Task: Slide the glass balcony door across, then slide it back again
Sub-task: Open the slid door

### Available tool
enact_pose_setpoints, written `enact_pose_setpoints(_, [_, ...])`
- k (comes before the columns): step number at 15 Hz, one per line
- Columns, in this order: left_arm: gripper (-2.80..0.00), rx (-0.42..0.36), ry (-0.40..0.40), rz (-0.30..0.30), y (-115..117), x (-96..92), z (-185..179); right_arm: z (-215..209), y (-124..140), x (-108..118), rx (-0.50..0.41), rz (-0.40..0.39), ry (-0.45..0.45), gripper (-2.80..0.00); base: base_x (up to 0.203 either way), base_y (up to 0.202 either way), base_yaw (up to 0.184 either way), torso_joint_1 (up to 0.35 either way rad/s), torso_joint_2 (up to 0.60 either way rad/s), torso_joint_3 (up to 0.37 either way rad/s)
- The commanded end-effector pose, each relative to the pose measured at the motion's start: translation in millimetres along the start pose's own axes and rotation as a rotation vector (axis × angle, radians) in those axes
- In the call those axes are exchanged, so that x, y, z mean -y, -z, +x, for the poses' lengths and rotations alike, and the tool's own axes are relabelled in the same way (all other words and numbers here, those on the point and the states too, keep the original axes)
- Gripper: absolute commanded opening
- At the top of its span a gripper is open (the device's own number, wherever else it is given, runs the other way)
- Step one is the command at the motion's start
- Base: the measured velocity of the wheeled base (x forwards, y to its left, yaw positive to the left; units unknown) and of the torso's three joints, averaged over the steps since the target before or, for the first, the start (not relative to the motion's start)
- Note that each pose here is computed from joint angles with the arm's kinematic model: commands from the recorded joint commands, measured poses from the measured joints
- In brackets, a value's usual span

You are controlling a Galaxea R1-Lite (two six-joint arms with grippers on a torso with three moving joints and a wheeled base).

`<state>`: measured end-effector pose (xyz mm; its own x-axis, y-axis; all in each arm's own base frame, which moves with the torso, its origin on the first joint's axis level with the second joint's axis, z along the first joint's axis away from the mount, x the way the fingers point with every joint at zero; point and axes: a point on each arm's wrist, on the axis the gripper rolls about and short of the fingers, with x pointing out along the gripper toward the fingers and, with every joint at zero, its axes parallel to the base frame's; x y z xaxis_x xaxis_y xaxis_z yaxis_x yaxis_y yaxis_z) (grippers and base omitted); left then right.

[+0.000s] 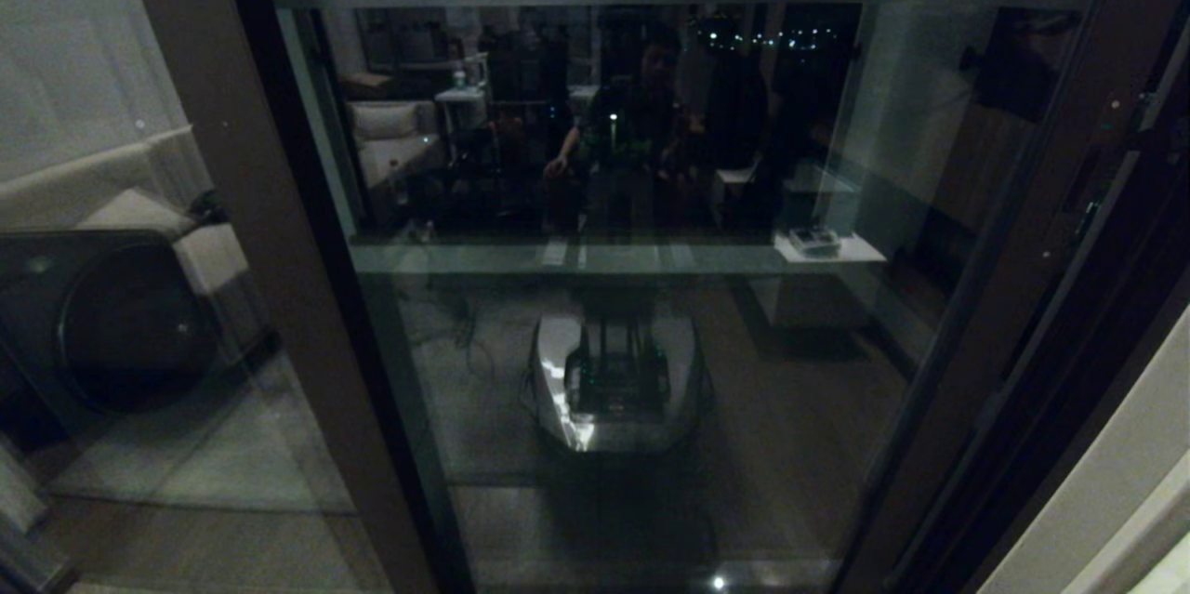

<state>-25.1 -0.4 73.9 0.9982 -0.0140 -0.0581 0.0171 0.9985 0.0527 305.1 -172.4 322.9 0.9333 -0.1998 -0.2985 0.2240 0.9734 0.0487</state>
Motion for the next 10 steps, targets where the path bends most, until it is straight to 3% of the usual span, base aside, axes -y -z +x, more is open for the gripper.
enact_pose_setpoints(1, [-2.8,0.0,0.0,0.0,0.0,0.0,0.0,0.2,1.5,0.0,-0.014,0.004,-0.003,0.0,0.0,0.0,0.0,0.0,0.0,0.0])
enact_pose_setpoints(5, [-2.8,0.0,0.0,0.0,0.0,0.0,0.0,0.7,2.9,0.0,-0.02,0.005,-0.005,0.0,0.0,0.0,0.0,0.0,0.0,0.0])
enact_pose_setpoints(6, [-2.8,0.0,0.0,0.0,0.0,0.0,0.0,1.1,3.8,0.1,-0.024,0.005,-0.005,-2.8,0.0,0.0,0.0,0.0,0.0,0.0])
enact_pose_setpoints(10, [-2.8,0.0,0.0,0.0,0.0,0.0,0.0,1.9,1.8,1.2,-0.015,0.006,-0.002,-2.8,0.0,0.0,0.0,0.0,0.0,0.0])
